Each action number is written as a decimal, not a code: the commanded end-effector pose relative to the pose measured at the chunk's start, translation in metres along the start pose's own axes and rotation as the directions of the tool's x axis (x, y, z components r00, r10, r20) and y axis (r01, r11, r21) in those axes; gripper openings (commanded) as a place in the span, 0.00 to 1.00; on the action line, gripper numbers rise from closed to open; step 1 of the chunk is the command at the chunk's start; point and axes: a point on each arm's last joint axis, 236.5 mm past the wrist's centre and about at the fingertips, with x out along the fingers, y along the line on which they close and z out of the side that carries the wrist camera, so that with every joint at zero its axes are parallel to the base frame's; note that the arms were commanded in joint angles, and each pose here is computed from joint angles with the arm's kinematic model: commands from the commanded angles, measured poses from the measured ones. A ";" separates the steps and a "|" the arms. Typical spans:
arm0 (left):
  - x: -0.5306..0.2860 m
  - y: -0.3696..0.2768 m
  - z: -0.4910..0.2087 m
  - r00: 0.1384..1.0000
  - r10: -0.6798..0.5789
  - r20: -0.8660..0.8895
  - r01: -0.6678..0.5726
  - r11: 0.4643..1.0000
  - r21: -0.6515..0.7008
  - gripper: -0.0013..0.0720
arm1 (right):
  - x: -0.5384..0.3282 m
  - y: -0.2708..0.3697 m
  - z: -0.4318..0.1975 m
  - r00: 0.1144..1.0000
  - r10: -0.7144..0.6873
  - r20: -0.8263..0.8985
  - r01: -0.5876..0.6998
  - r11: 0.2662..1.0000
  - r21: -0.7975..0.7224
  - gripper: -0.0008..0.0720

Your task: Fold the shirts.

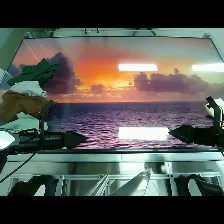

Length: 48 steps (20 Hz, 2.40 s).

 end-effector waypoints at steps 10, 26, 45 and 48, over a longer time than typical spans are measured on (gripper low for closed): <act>-0.152 0.013 0.151 0.812 0.347 0.470 -0.434 0.897 0.088 1.00 | 0.000 0.000 -0.001 1.000 0.001 -0.003 -0.001 1.000 0.000 0.04; -0.153 0.334 0.403 0.668 0.666 0.332 -0.719 0.693 0.057 1.00 | 0.000 0.000 0.002 1.000 -0.002 0.011 0.002 1.000 0.000 0.04; -0.041 -0.027 0.382 0.927 0.094 0.363 -0.304 0.757 0.579 0.06 | 0.000 -0.002 0.012 0.999 -0.010 0.051 0.010 1.000 0.000 0.04; -0.024 -0.085 0.322 0.970 0.036 0.241 -0.187 0.747 0.637 0.06 | 0.000 -0.002 0.012 0.999 -0.010 0.051 0.010 1.000 0.000 0.04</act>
